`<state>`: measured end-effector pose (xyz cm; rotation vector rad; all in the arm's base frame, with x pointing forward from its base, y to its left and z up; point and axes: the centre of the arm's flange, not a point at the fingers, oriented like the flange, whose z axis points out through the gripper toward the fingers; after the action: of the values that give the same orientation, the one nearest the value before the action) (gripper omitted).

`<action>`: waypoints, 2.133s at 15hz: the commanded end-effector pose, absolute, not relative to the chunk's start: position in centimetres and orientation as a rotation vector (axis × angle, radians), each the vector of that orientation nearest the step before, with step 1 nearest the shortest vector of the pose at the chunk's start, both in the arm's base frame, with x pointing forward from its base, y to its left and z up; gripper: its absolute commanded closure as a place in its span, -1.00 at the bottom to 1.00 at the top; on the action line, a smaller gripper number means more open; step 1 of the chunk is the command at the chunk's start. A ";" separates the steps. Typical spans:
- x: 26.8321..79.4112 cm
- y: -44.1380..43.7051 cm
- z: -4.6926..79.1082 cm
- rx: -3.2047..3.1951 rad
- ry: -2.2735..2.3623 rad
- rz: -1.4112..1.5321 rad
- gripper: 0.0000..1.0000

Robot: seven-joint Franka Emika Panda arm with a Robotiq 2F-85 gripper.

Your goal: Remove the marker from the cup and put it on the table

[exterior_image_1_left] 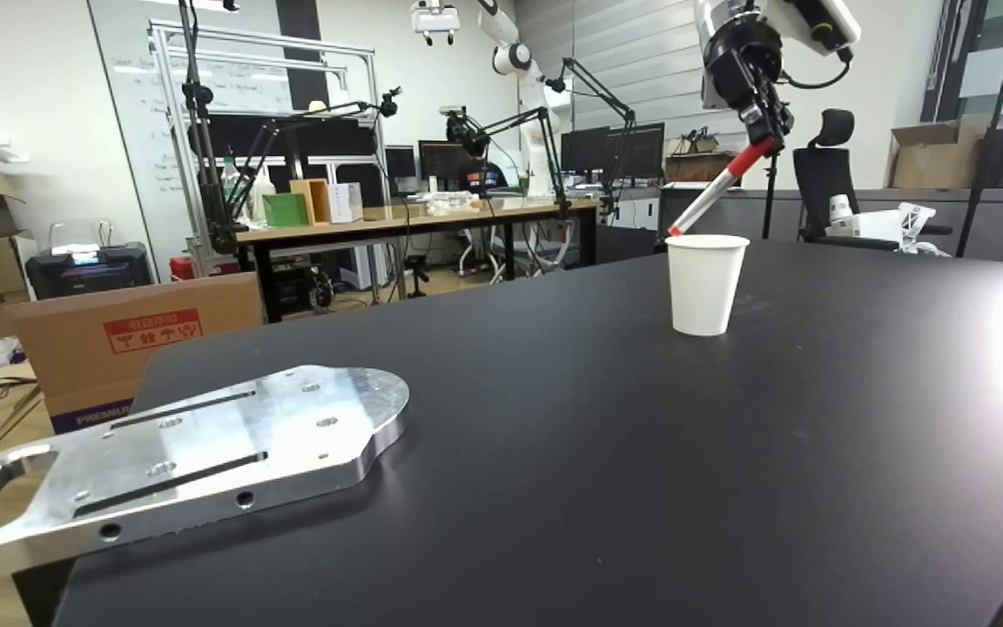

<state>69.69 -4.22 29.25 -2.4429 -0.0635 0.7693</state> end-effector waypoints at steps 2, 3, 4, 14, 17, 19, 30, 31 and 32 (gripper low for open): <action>66.6 -2.9 34.4 -2.464 -0.080 0.759 0.89; 66.2 -2.8 35.1 -2.483 -0.076 0.745 0.89; 65.7 -3.0 35.6 -2.540 -0.041 0.714 0.89; 62.2 -15.9 33.4 -2.911 0.393 0.308 0.89; 60.6 -19.6 31.1 -2.946 0.566 0.181 0.89; 59.8 -21.3 29.4 -2.963 0.674 0.116 0.89; 57.8 -22.8 19.9 -3.001 0.921 0.177 0.89; 57.8 -22.9 19.1 -2.994 0.934 0.198 0.89; 57.8 -23.2 18.3 -2.988 0.945 0.216 0.89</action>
<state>57.94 -23.07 19.98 -2.9895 0.8616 0.1819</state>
